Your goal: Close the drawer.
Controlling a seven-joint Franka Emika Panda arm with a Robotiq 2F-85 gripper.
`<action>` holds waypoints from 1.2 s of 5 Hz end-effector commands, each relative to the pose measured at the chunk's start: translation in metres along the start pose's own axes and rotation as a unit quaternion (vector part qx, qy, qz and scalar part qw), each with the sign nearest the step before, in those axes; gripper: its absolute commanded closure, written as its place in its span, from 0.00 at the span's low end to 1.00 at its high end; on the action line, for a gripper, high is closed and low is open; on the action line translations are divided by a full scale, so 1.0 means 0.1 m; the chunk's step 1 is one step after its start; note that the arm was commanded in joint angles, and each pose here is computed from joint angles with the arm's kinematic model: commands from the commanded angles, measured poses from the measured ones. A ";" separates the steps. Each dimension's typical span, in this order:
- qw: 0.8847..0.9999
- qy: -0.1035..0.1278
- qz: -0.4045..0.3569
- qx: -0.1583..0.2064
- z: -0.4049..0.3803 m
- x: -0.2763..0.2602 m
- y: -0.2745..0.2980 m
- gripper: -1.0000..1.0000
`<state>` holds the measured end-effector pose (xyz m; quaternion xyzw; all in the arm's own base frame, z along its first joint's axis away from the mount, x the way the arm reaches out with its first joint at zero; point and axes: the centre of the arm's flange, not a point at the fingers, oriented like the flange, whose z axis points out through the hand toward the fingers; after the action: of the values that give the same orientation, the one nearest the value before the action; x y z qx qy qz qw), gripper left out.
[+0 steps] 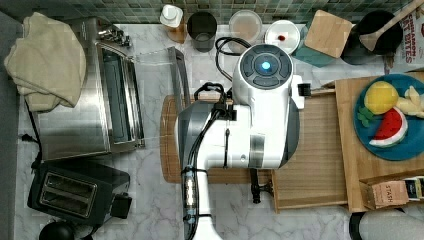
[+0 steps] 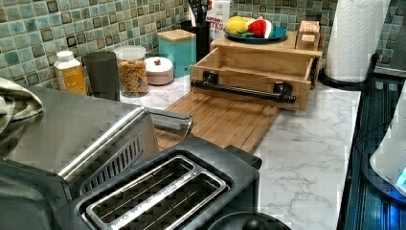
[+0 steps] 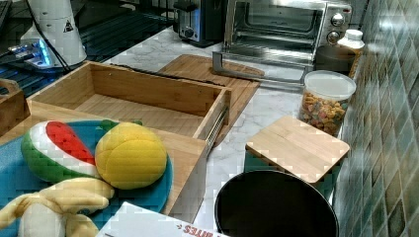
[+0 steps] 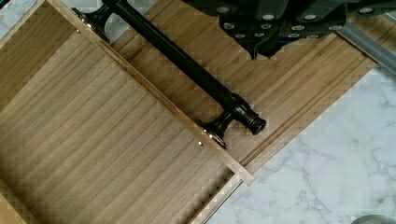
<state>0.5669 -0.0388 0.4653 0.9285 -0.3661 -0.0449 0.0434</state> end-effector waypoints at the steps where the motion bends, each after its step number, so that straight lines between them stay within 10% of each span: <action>1: 1.000 0.000 0.000 -0.002 0.01 0.00 0.01 1.00; 3: 0.976 0.017 -0.196 0.091 0.62 -0.62 0.09 1.00; 6: 0.924 0.056 -0.378 -0.016 1.14 -1.14 -0.31 1.00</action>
<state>0.5045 0.0125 0.3608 0.9967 -0.0712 -0.0131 0.0370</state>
